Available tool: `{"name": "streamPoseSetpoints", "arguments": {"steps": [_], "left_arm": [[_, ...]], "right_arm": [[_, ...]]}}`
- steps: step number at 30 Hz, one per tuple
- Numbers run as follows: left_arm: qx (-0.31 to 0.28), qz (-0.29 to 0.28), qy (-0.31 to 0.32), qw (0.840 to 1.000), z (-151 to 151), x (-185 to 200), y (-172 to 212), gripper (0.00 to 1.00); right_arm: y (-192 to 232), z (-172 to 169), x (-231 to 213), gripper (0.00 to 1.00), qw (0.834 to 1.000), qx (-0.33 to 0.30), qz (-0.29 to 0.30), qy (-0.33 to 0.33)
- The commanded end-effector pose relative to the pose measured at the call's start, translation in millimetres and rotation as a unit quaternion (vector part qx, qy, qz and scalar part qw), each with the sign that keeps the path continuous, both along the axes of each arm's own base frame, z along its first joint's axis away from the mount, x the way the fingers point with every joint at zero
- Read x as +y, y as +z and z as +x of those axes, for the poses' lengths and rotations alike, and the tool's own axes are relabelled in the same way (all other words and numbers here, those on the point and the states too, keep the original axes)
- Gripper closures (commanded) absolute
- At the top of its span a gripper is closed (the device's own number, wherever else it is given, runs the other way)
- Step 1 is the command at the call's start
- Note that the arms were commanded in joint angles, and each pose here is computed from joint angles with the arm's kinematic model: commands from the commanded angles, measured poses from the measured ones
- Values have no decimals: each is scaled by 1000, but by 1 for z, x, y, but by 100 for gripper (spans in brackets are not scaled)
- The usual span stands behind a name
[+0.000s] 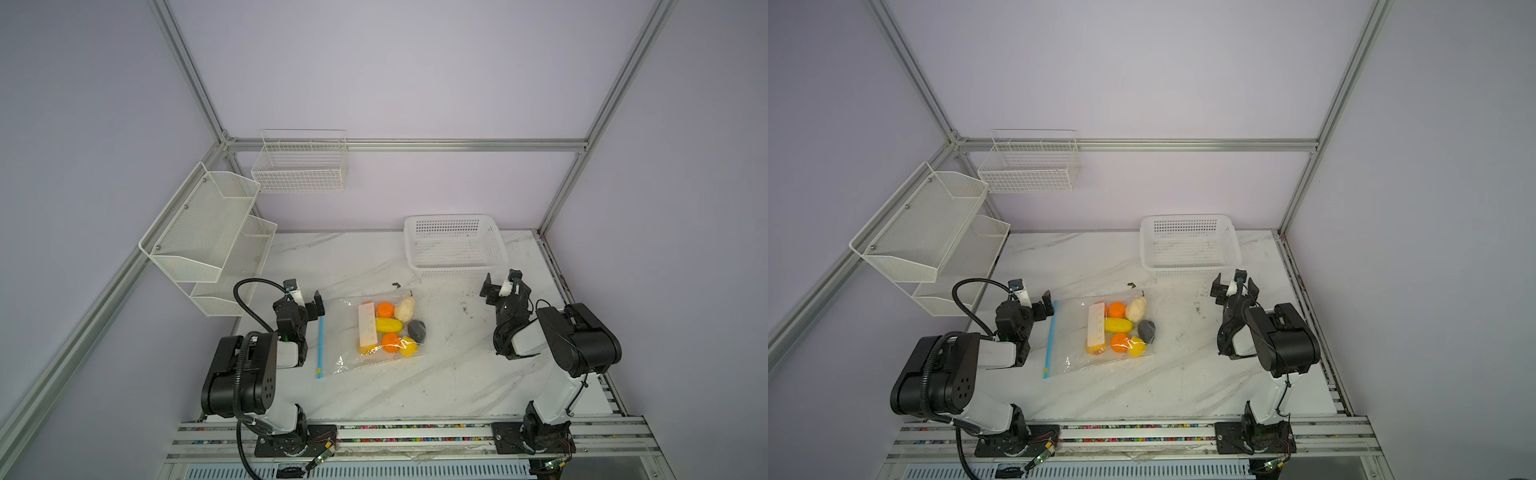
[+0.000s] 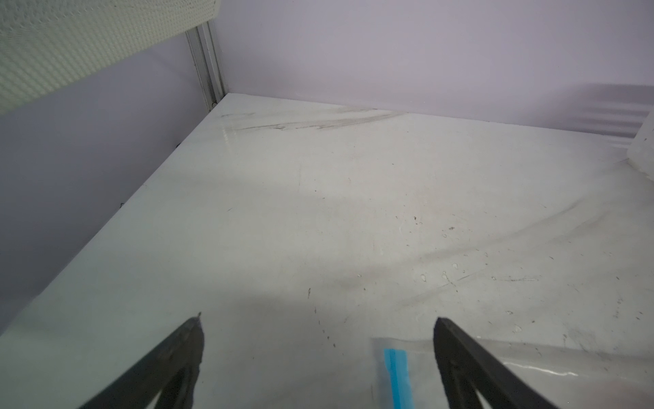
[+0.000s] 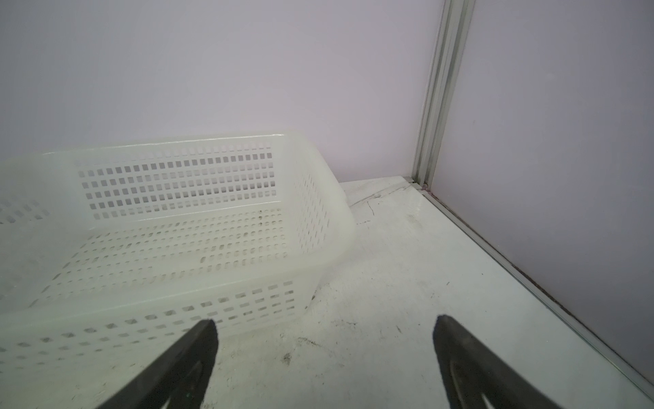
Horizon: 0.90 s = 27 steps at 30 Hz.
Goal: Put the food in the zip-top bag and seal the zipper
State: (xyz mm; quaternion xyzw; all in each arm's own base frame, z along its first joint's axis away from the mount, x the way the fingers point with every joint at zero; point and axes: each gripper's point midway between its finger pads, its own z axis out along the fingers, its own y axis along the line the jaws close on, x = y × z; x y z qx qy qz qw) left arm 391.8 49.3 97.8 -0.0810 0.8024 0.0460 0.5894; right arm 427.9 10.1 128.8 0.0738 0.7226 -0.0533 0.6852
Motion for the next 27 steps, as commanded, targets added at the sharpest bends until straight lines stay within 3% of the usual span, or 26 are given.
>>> {"name": "streamPoseSetpoints", "arguments": {"steps": [1, 13, 27], "left_arm": [[-28, 16, 1, 999, 6, -1, 15, 0], [-24, 17, 2, 1000, 7, 0, 13, 0], [-24, 18, 2, 1000, 7, 0, 14, 0]], "right_arm": [[8, 7, 0, 3, 1000, -9, 10, 10], [4, 15, 8, 3, 998, 6, 15, 68], [3, 18, 3, 3, 998, 15, 2, 60]]}}
